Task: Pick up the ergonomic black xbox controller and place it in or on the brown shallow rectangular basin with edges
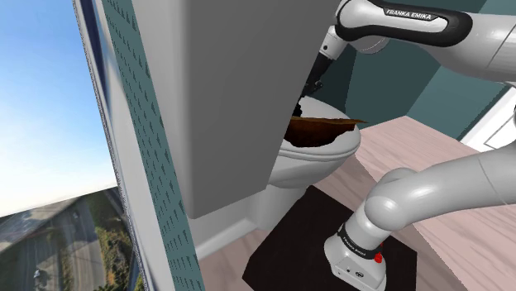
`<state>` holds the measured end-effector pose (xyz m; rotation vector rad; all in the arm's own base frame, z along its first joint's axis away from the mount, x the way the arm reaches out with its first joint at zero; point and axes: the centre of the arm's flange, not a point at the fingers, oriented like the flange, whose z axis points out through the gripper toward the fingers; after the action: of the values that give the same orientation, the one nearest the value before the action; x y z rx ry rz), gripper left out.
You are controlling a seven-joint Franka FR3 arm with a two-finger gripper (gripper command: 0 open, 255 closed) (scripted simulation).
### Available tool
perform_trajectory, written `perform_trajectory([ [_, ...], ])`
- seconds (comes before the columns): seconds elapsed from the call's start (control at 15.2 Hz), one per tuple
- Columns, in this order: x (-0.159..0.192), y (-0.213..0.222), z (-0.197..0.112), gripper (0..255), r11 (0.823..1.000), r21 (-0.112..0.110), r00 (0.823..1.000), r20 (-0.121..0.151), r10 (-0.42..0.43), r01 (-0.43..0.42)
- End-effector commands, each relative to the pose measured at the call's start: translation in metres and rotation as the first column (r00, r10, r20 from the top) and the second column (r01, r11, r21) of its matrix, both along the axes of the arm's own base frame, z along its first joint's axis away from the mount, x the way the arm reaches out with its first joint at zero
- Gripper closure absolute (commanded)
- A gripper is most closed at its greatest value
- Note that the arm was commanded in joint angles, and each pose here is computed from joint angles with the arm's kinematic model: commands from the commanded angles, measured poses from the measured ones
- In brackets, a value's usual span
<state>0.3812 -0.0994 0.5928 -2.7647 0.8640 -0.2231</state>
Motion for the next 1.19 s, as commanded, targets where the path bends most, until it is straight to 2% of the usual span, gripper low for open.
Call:
perform_trajectory([
  [0.0, 0.001, 0.003, 0.005, 255, 1.0, 0.005, 1.0, -0.012, 0.006, -0.006],
  [0.2, 0.001, 0.003, 0.021, 255, 1.0, 0.005, 1.0, -0.012, 0.006, -0.006],
  [0.26, 0.001, 0.003, 0.015, 255, 1.0, 0.005, 1.0, -0.011, 0.005, -0.005],
  [0.33, 0.001, 0.003, 0.015, 0, 1.0, 0.005, 1.0, -0.011, 0.005, -0.005],
  [0.4, -0.008, 0.028, 0.013, 0, 0.975, -0.09, 0.977, -0.039, -0.208, 0.204],
  [0.46, -0.011, 0.055, 0.008, 0, 0.898, -0.187, 0.909, -0.045, -0.413, 0.399],
  [0.53, -0.011, 0.067, 0.004, 0, 0.845, -0.232, 0.863, -0.041, -0.504, 0.482],
  [1.12, -0.006, 0.062, -0.035, 0, 0.845, -0.232, 0.863, -0.041, -0.504, 0.482],
])
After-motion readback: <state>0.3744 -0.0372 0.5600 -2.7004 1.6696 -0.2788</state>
